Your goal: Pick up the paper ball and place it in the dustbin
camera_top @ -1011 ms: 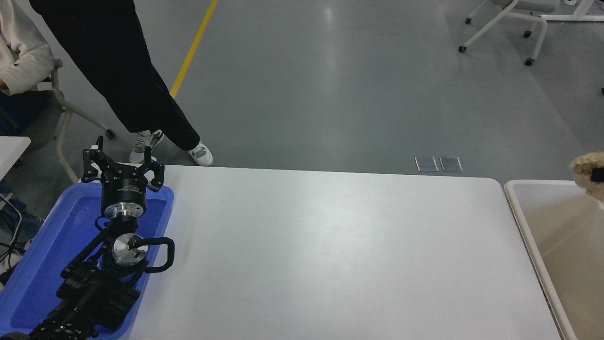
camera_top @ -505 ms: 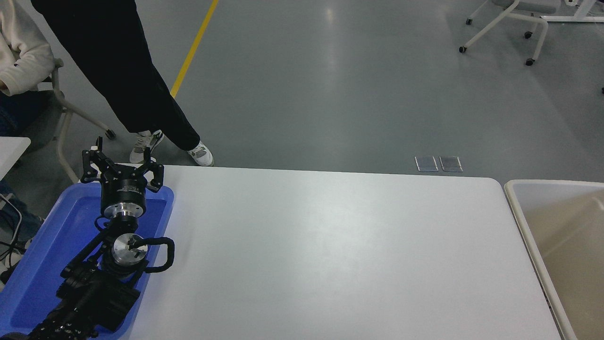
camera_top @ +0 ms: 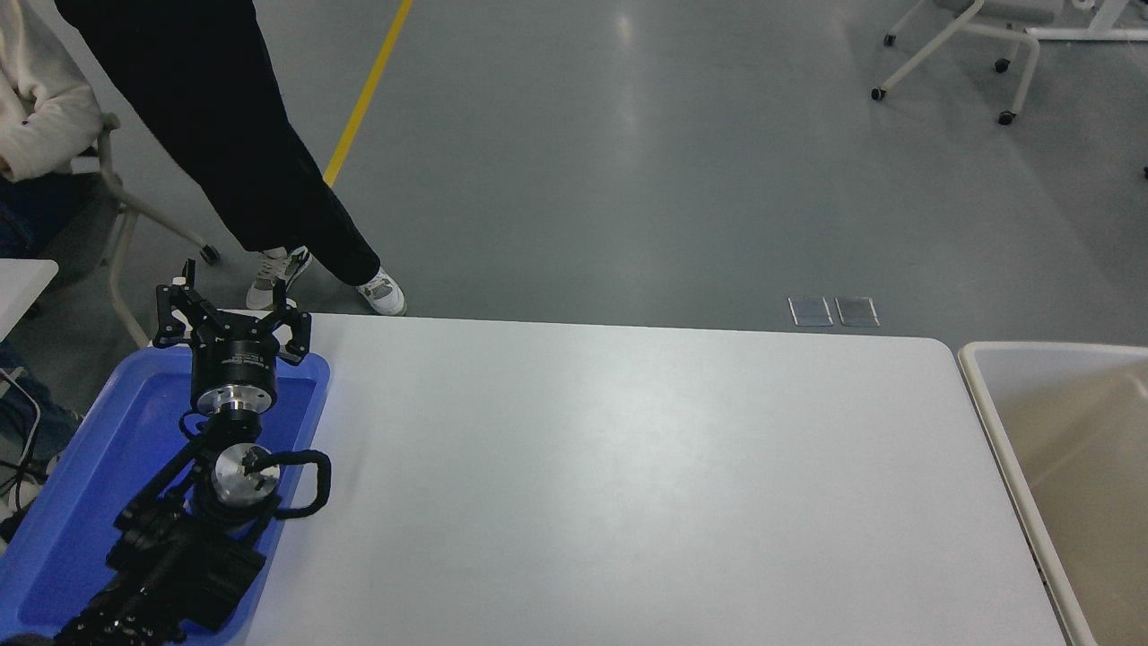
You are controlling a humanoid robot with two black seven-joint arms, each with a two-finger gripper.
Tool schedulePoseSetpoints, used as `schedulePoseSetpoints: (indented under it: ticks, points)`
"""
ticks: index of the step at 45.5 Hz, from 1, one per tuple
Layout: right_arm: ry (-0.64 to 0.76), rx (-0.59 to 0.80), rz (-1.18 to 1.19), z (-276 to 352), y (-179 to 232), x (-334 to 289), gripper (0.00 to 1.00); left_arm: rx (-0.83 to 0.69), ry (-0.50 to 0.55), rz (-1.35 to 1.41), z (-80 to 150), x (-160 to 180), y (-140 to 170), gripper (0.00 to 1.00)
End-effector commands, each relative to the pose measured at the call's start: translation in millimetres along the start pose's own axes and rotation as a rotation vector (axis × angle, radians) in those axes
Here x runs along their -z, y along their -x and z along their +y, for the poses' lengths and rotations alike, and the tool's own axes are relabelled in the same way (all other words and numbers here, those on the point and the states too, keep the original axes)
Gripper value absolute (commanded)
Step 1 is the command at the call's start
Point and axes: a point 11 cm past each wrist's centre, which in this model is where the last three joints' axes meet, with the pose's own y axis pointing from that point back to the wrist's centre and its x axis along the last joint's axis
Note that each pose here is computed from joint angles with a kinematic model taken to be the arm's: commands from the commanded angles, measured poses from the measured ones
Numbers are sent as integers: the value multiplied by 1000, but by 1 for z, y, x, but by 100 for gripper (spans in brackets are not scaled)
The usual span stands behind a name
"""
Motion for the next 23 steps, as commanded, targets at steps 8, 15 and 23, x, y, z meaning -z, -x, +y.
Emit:
schedulePoseSetpoints:
  ticks: [8, 15, 23]
  points:
    - [88, -232, -376, -86, 65, -46, 0, 2, 1, 0, 0, 0, 1, 99]
    - [97, -243, -504, -97, 97, -55, 0, 0, 1, -1, 0, 0, 0, 99]
    - [151, -259, -678, -100, 129, -87, 0, 0, 0, 1, 0, 0, 0, 99]
